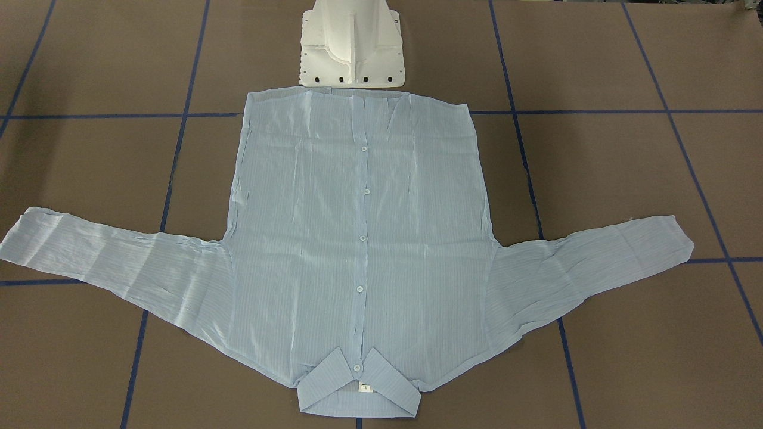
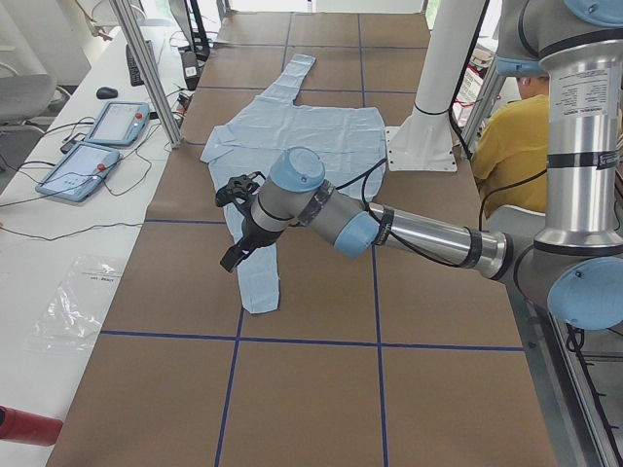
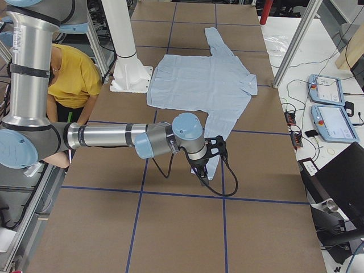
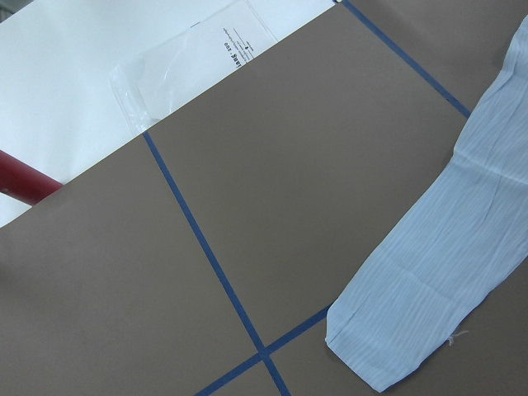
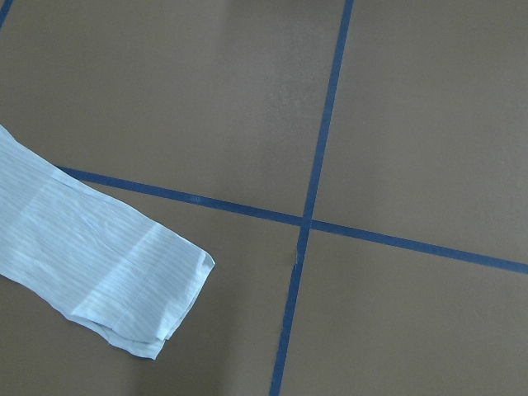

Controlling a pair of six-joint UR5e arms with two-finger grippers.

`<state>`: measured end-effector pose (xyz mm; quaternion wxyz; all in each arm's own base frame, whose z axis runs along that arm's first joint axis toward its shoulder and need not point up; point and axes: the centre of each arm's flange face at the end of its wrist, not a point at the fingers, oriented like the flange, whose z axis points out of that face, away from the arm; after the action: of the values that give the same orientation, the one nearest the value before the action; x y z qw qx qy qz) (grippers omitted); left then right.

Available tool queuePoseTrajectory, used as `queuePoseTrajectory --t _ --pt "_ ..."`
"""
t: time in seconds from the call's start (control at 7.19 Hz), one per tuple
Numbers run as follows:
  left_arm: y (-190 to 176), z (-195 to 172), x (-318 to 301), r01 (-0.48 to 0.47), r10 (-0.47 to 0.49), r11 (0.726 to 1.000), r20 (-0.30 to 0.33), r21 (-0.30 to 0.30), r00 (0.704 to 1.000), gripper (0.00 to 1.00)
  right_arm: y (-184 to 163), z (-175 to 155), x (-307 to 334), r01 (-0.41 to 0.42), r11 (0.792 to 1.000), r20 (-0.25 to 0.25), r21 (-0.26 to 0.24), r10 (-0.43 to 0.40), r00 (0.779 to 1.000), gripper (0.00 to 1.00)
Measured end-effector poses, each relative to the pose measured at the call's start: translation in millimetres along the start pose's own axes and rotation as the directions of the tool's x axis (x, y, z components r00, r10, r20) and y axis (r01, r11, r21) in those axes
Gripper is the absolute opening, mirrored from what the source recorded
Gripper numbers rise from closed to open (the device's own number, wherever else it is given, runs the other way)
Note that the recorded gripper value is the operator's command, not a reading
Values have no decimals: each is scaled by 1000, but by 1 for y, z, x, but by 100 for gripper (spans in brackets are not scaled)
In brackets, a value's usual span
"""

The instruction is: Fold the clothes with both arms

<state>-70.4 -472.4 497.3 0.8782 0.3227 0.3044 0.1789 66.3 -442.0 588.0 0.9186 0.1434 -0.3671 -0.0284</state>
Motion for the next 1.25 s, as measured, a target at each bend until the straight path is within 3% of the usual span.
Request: queuePoseTrajectory --t 0.28,0.56,0.7,0.97,1.25 --pt "1 0 0 -2 2 1000 -1 2 1000 100 -8 30 -35 -147 989 20 22 147 989 99" --pt "4 -1 0 -2 2 1000 -1 1 1000 100 1 101 -71 -258 962 25 93 256 966 96" --pt "5 -1 1 -2 2 1000 -1 1 1000 100 14 137 -81 -289 948 36 134 287 957 86" --pt "6 -1 1 -2 2 1000 -1 0 1000 100 38 188 -101 -304 936 41 179 302 953 83" --pt "7 -1 1 -2 2 1000 -2 0 1000 100 53 210 -112 -282 943 22 176 283 959 68"
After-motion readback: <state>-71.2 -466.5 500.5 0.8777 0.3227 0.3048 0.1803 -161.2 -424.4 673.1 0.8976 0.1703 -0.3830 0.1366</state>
